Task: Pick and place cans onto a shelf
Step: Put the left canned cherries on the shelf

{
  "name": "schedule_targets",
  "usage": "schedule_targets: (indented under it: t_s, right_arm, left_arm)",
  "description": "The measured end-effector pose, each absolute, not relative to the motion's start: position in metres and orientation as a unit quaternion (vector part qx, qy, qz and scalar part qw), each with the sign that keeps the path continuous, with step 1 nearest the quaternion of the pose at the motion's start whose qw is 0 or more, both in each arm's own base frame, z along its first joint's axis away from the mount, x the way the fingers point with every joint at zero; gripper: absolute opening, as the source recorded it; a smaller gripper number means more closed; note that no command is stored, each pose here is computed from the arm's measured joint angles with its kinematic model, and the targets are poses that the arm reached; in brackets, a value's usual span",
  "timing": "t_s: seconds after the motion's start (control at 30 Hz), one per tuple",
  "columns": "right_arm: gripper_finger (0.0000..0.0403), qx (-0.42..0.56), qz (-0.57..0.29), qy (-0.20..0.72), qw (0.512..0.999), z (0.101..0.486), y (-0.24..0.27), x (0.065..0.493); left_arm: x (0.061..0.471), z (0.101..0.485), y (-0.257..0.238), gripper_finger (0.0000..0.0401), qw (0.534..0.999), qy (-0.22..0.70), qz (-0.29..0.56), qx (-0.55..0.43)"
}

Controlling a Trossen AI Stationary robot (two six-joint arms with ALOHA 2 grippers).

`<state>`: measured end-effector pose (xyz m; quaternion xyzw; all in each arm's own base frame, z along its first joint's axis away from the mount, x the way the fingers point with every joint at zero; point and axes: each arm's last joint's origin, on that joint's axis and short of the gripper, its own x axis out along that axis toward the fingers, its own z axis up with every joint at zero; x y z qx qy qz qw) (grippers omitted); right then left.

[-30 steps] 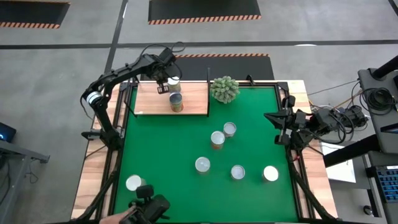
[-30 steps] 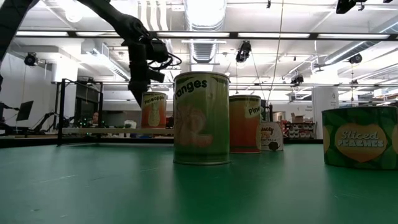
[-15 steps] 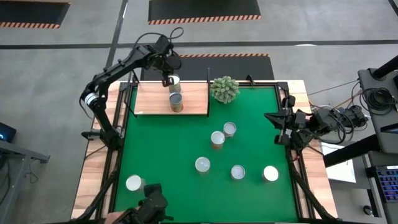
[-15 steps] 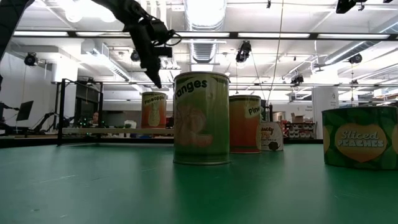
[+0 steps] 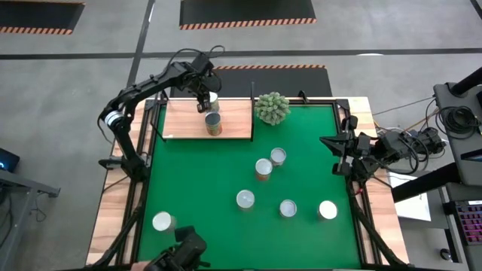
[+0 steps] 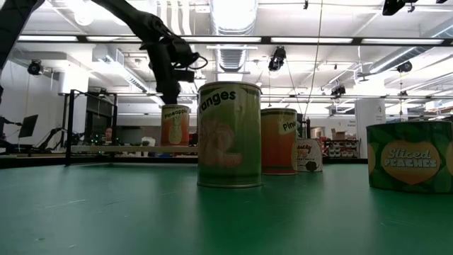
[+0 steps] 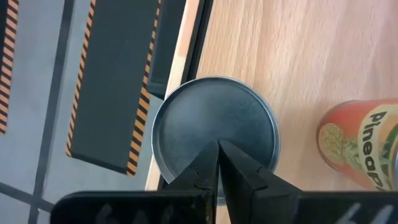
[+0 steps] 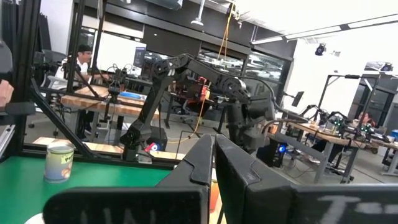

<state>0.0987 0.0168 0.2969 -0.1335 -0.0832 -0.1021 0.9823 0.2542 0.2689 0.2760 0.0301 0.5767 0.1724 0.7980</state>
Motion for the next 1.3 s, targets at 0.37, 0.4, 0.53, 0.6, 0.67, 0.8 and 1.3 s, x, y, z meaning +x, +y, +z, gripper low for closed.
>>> schedule_targets:
  t_s: [0.37, 0.4, 0.53, 0.6, 0.67, 0.8, 1.3]
  right_arm:
    - [0.0009, -0.133, -0.102, -0.083, 0.982, 0.297, 0.017, 0.099]
    - [0.0009, -0.133, -0.102, -0.083, 0.982, 0.297, 0.017, 0.099]
    - [0.0009, -0.133, -0.102, -0.083, 0.982, 0.297, 0.017, 0.099]
    - [0.0009, -0.133, -0.102, -0.083, 0.982, 0.297, 0.017, 0.099]
    - [0.0009, -0.133, -0.102, -0.083, 0.982, 0.297, 0.017, 0.099]
    - [0.0009, -0.133, -0.102, -0.083, 0.982, 0.297, 0.017, 0.099]
    - [0.0009, -0.135, -0.102, -0.083, 0.982, 0.297, 0.017, 0.099]
  left_arm:
    - [0.253, 0.274, 0.263, 0.0, 0.788, 0.591, 0.174, 0.003]
    - [0.253, 0.274, 0.262, 0.0, 0.787, 0.592, 0.172, 0.002]
    - [0.257, 0.274, 0.258, 0.0, 0.788, 0.593, 0.167, 0.006]
    - [0.259, 0.274, 0.256, 0.0, 0.788, 0.593, 0.163, 0.008]
    - [0.261, 0.273, 0.253, 0.0, 0.789, 0.593, 0.16, 0.011]
    - [0.265, 0.273, 0.25, 0.0, 0.79, 0.593, 0.157, 0.011]
    - [0.267, 0.275, 0.244, 0.0, 0.791, 0.592, 0.157, -0.002]
